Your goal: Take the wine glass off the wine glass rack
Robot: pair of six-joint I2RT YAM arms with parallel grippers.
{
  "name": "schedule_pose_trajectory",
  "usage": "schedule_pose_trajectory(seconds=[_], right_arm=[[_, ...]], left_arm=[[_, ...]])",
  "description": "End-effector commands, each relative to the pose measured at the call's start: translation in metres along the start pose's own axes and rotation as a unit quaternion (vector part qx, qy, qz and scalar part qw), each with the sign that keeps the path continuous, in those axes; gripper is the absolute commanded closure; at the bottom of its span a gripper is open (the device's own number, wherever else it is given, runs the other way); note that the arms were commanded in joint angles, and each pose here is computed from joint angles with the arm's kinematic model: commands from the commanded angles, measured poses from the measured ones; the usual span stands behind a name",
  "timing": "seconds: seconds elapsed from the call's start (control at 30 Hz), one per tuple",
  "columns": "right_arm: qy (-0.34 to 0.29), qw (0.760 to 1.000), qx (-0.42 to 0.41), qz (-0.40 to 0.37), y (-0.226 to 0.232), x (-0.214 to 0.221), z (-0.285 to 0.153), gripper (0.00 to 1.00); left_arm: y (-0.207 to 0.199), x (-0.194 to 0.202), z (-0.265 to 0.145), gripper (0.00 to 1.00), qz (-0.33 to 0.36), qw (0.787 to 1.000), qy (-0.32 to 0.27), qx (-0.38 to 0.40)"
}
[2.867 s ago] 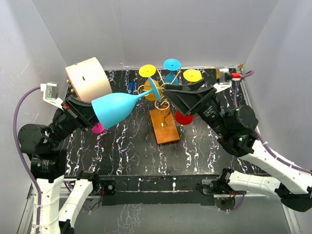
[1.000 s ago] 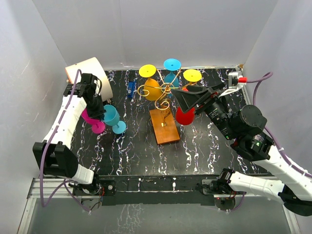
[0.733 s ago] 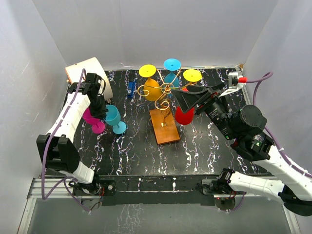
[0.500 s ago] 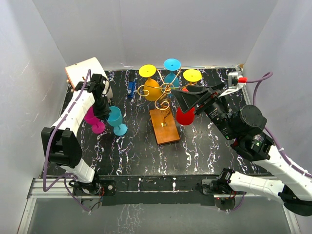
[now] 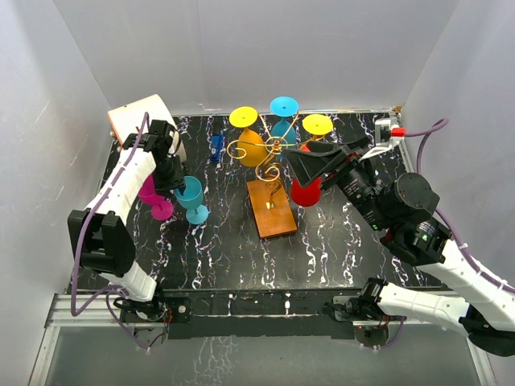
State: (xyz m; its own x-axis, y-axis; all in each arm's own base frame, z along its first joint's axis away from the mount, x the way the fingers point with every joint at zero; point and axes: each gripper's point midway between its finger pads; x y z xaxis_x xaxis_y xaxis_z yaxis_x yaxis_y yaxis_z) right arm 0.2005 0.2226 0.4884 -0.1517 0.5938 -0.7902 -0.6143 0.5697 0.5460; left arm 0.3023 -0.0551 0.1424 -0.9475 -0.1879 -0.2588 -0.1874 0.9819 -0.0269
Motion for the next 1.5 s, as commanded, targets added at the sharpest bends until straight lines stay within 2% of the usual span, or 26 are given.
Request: schedule_pose_trajectory(seconds=[0.0,0.17,0.43,0.6,0.8,0.93,1.1,1.37,1.47], right_arm=[[-0.010,1.000,-0.019,0.008,0.011,-0.010,0.000,0.02],[-0.003,1.000,-0.018,0.007,0.012,-0.010,-0.001,0.02],[0.002,1.000,0.010,-0.019,0.001,-0.012,-0.003,0.02],[0.020,0.998,0.040,-0.054,-0.010,-0.010,-0.004,0.02],[0.058,0.991,0.067,-0.103,-0.019,-0.003,0.000,0.02],[0.106,0.972,0.132,-0.166,-0.045,0.004,-0.003,0.02],[0.130,0.938,0.228,-0.226,-0.077,-0.008,-0.017,0.02],[0.172,0.893,0.310,-0.277,-0.108,0.002,-0.027,0.02],[0.187,0.884,0.322,-0.282,-0.114,0.013,-0.023,0.02]], left_arm=[[-0.006,-0.013,-0.039,0.60,0.002,0.998,-0.056,0.030],[-0.009,-0.019,-0.063,0.54,0.005,0.995,-0.086,0.049],[-0.015,-0.018,-0.118,0.53,0.003,0.985,-0.144,0.096],[-0.025,-0.006,-0.171,0.45,0.008,0.960,-0.218,0.173],[-0.037,0.021,-0.209,0.37,0.010,0.923,-0.279,0.265],[-0.041,0.031,-0.237,0.31,0.015,0.893,-0.327,0.307],[-0.041,0.040,-0.267,0.25,0.026,0.858,-0.383,0.341],[-0.047,0.043,-0.279,0.24,0.033,0.839,-0.399,0.369],[-0.048,0.044,-0.281,0.24,0.035,0.836,-0.400,0.374]])
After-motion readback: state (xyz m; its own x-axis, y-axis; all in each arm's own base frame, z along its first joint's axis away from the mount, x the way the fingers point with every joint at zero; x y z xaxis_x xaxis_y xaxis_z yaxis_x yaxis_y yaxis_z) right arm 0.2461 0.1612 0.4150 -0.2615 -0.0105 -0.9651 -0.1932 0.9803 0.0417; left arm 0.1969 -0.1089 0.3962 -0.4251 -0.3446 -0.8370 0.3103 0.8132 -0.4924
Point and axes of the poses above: each gripper's point midway between its finger pads, its own z axis out along the fingers, its own y axis along the line the jaws close on, x = y × z, and after that the axes turned 2 degrees about z, right-handed
